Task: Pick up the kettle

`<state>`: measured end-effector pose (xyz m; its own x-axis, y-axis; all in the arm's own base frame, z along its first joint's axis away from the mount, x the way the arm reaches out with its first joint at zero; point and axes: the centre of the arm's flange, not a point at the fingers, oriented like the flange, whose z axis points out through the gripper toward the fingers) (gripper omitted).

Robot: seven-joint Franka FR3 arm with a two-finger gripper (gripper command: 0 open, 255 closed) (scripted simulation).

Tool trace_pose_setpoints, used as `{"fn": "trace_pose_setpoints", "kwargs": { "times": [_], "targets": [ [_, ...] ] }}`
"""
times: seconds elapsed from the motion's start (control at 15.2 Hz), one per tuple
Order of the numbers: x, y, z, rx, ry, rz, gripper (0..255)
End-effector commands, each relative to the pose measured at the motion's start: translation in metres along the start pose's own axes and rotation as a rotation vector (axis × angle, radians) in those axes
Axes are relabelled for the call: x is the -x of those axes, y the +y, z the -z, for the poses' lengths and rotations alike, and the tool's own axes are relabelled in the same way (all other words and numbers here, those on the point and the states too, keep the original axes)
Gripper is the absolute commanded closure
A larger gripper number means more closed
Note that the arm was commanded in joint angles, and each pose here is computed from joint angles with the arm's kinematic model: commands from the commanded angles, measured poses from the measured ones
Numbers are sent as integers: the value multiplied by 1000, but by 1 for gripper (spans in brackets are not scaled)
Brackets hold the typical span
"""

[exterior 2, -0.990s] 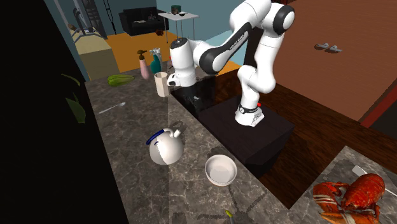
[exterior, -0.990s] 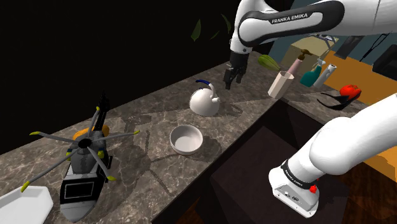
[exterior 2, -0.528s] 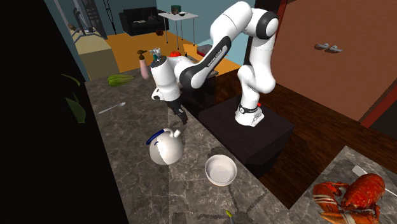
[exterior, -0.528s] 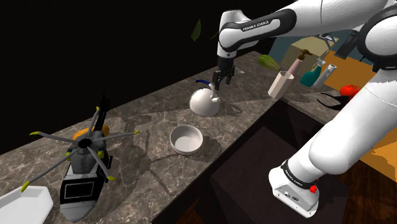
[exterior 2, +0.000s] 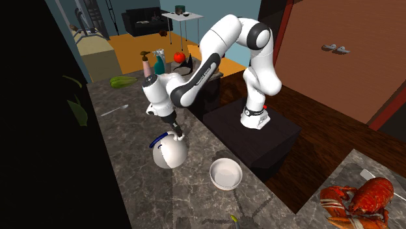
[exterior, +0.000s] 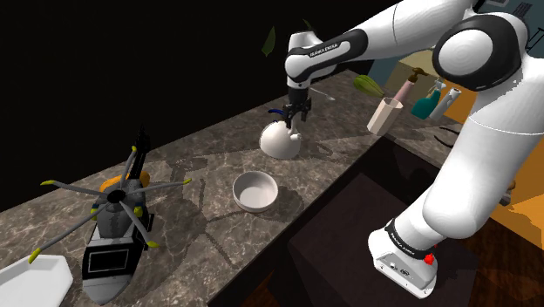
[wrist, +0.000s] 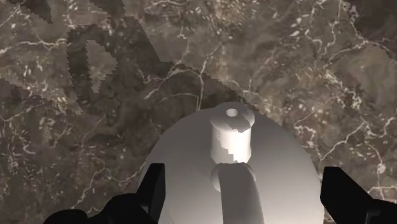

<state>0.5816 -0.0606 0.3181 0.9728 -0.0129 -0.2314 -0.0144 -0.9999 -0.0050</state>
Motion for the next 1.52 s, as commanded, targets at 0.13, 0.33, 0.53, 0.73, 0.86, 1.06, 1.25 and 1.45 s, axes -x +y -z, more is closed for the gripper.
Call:
{"fn": "trace_pose_setpoints", "kwargs": {
  "times": [0.13,0.33,0.53,0.73,0.86,1.06,1.25,1.45],
  "targets": [
    [-7,-1,-21,0,0,0,0],
    [-7,-1,-24,0,0,0,0],
    [-7,-1,-24,0,0,0,255],
    [-7,-1,-24,0,0,0,255],
    [-7,-1,-24,0,0,0,255],
    [-6,-1,-19,0,0,0,255],
    [-2,-1,-3,0,0,0,255],
    [1,-1,12,0,0,0,255]
  ]
}}
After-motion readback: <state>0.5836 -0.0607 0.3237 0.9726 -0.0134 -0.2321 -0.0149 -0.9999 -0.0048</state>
